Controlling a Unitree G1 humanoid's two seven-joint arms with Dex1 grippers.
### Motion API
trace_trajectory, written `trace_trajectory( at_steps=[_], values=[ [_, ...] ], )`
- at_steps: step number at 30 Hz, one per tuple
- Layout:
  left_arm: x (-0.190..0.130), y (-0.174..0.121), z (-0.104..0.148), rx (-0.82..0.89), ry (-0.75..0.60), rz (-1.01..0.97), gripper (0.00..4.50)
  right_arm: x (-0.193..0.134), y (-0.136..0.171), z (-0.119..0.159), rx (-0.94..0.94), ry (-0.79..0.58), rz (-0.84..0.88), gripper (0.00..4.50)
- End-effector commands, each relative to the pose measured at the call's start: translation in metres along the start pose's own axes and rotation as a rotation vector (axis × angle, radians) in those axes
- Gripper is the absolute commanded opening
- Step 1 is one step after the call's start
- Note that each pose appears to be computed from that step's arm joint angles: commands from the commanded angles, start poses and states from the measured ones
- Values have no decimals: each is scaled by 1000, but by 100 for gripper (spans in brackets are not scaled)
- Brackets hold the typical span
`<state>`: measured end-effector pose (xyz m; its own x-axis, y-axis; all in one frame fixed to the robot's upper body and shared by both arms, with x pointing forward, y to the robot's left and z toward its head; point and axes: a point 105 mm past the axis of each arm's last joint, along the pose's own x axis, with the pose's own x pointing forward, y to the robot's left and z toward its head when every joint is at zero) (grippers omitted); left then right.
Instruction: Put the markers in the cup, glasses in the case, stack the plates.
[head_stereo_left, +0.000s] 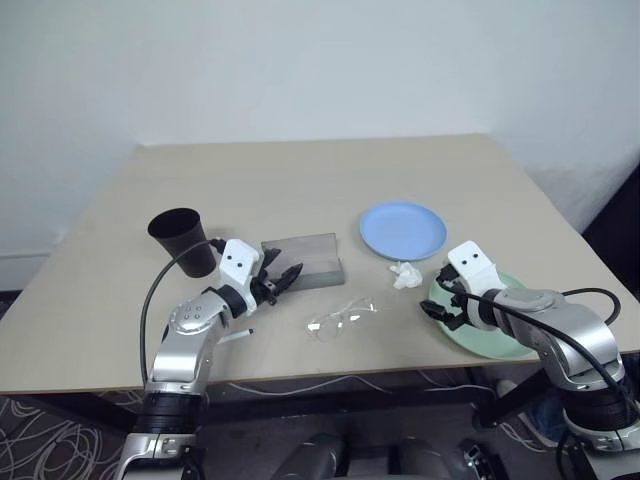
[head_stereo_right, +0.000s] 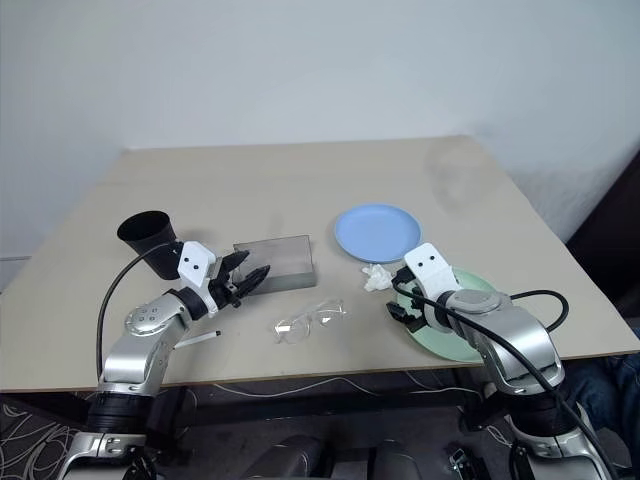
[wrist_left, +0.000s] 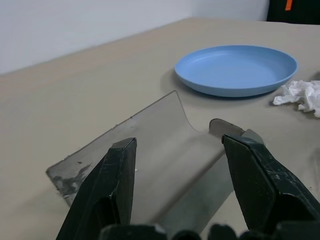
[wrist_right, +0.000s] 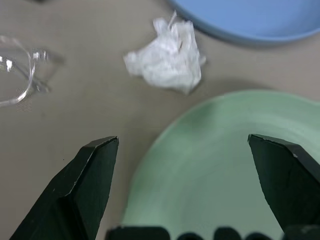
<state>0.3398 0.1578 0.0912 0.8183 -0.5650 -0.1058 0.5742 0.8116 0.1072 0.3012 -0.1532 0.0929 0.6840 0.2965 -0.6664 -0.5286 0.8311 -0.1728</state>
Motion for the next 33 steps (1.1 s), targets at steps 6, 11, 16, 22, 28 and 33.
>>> trace_trajectory(
  at_steps=[6,11,16,22,28,33],
  values=[
    [7,-4,13,17,-46,-23,285,-2,12,6,-41,8,7,450],
    [8,-6,13,16,-48,-28,285,5,12,0,-47,34,-12,450],
    [8,-5,13,16,-49,-27,290,11,5,-1,-59,42,-54,353],
    [8,-4,13,16,-53,-20,290,15,0,2,-93,41,-88,139],
    [8,-4,13,16,-56,-12,290,19,-9,1,-110,57,-134,6],
    [8,-4,13,18,-59,-9,290,22,-14,1,-113,54,-151,2]
  ],
)
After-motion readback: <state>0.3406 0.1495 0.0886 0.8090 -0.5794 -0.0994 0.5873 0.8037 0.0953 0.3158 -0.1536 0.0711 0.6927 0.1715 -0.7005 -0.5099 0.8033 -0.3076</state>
